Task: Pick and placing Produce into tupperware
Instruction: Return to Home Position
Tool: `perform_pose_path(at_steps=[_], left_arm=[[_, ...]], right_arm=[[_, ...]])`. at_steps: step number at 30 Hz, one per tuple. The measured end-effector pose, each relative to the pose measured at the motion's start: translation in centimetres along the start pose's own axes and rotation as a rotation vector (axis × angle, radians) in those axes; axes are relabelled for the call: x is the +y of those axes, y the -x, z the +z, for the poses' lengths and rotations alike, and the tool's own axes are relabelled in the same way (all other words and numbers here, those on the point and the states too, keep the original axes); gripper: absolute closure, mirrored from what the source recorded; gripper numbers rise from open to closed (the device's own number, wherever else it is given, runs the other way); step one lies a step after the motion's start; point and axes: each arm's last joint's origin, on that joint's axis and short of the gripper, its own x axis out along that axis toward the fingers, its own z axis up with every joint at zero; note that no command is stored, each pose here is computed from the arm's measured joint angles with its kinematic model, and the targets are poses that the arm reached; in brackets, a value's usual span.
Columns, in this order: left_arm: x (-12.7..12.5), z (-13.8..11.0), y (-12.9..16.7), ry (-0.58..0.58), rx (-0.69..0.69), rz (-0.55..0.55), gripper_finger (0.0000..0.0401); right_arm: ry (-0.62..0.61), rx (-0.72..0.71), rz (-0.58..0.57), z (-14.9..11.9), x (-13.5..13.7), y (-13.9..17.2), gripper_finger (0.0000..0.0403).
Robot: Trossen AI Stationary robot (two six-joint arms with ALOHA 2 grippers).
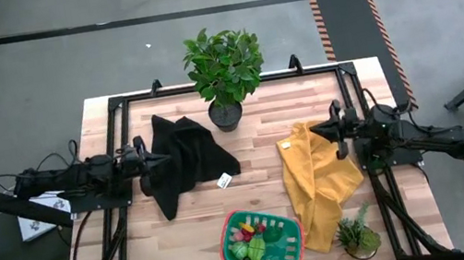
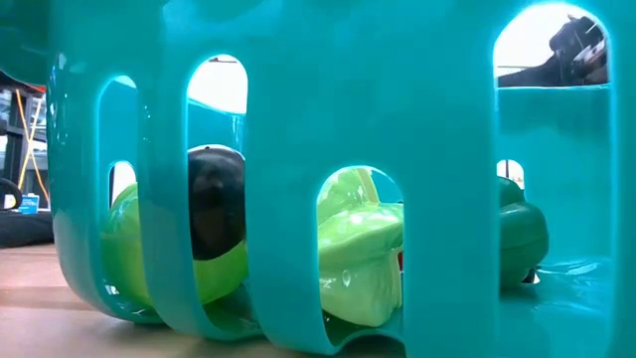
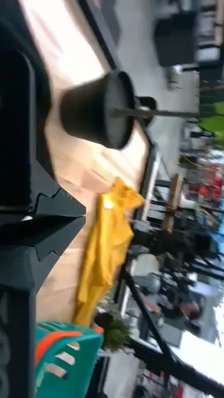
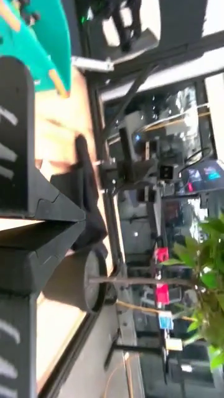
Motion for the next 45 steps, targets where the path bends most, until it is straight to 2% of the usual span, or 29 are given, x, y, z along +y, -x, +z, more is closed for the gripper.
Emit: perform_pose_path(at_steps=[6,13,16,23,29,38,45], left_arm=[[0.1,0.4,0.3,0.023,0.032,0.020,0.0401],[0.1,0.2,0.5,0.019,0.086,0.031,0.0401],[0.2,0.1,0.5,0.036,0.095,0.031,0.0401],[0.2,0.1,0.5,0.041,0.096,0.031,0.0401],[0.2,-0.1,0.5,0.036,0.112,0.034,0.0401],[0.3,-0.6,0.6,0.039,0.166,0.045,0.0401],[0.3,-0.8,0.6,0.043,0.190,0.024,0.0401]], right_arm=[[0.056,0.058,-0.095,-0.2,-0.3,0.1,0.0403],[0.047,0.136,-0.104,-0.2,-0.2,0.3,0.0403],[0.045,0.130,-0.088,-0.1,-0.2,0.3,0.0403],[0.085,-0.013,-0.058,0.1,-0.2,0.0,0.0403],[0.096,-0.046,-0.053,0.4,-0.1,0.0,0.0403],[0.077,0.048,-0.068,-0.5,-0.2,0.0,0.0403],[0.030,0.046,-0.073,-0.5,-0.2,0.0,0.0403]])
